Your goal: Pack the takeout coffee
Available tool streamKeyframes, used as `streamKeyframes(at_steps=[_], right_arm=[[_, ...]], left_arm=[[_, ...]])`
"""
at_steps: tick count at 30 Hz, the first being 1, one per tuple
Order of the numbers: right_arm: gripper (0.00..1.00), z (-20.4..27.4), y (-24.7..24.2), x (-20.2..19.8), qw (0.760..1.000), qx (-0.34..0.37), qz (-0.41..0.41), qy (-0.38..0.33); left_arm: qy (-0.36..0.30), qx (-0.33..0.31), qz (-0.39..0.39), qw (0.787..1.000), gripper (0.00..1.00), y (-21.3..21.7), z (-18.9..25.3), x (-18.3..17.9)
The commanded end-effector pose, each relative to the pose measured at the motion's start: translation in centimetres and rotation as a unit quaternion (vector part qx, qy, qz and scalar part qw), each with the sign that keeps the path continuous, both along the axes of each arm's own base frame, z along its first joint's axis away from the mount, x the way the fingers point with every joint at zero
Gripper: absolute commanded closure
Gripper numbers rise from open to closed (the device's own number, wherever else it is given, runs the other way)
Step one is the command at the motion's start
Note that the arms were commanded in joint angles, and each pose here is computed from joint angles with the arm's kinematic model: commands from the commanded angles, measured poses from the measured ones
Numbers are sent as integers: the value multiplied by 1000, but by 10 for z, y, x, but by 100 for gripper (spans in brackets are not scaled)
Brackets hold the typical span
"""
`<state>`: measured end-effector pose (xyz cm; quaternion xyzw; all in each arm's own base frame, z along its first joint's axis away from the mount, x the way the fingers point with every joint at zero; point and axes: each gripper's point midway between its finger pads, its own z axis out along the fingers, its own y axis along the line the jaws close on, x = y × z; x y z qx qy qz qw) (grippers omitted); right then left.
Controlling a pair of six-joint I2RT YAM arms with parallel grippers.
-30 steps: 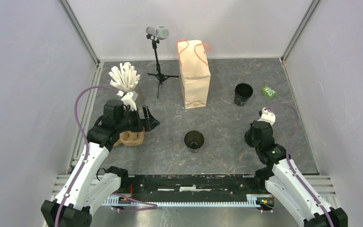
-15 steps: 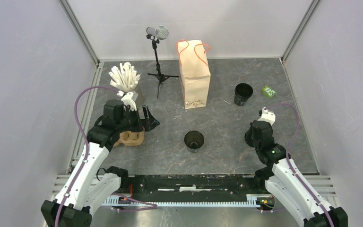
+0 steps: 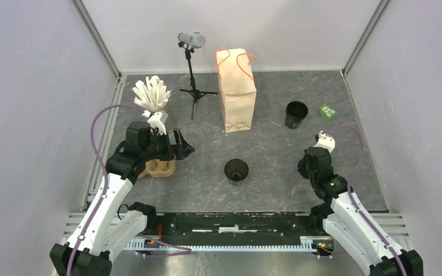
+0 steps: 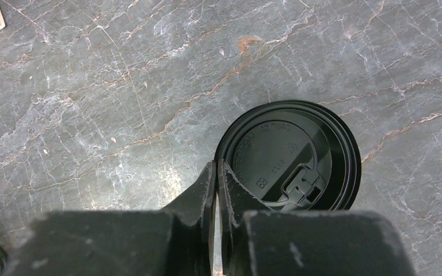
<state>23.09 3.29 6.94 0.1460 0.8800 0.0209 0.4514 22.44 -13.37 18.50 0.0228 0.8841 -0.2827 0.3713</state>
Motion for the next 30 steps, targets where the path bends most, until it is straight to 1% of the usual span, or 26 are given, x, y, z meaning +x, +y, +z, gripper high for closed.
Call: streamKeyframes(at_steps=[1, 2, 3, 16, 20, 24, 28, 30], right_arm=[[96, 4, -3, 5, 1000, 4, -14, -17], [99, 5, -2, 5, 1000, 5, -14, -20], [100, 6, -2, 5, 1000, 5, -13, -22], [100, 22, -7, 6, 998, 15, -33, -46], [93, 19, 1, 8, 999, 24, -13, -47], [94, 17, 11, 10, 998, 40, 8, -52], [91, 19, 12, 11, 997, 45, 7, -59], [95, 19, 13, 11, 997, 46, 11, -62]], left_arm=[[-13, 0, -17, 1000, 0, -2, 3, -3], [-13, 0, -17, 1000, 0, -2, 3, -2], [-12, 1, -17, 1000, 0, -2, 2, -2], [-13, 0, -17, 1000, 0, -2, 2, -3], [-13, 0, -17, 1000, 0, -2, 3, -2], [-13, 1, -17, 1000, 0, -2, 3, -3], [-13, 1, -17, 1000, 0, -2, 3, -3], [-13, 0, -17, 1000, 0, -2, 3, -3]])
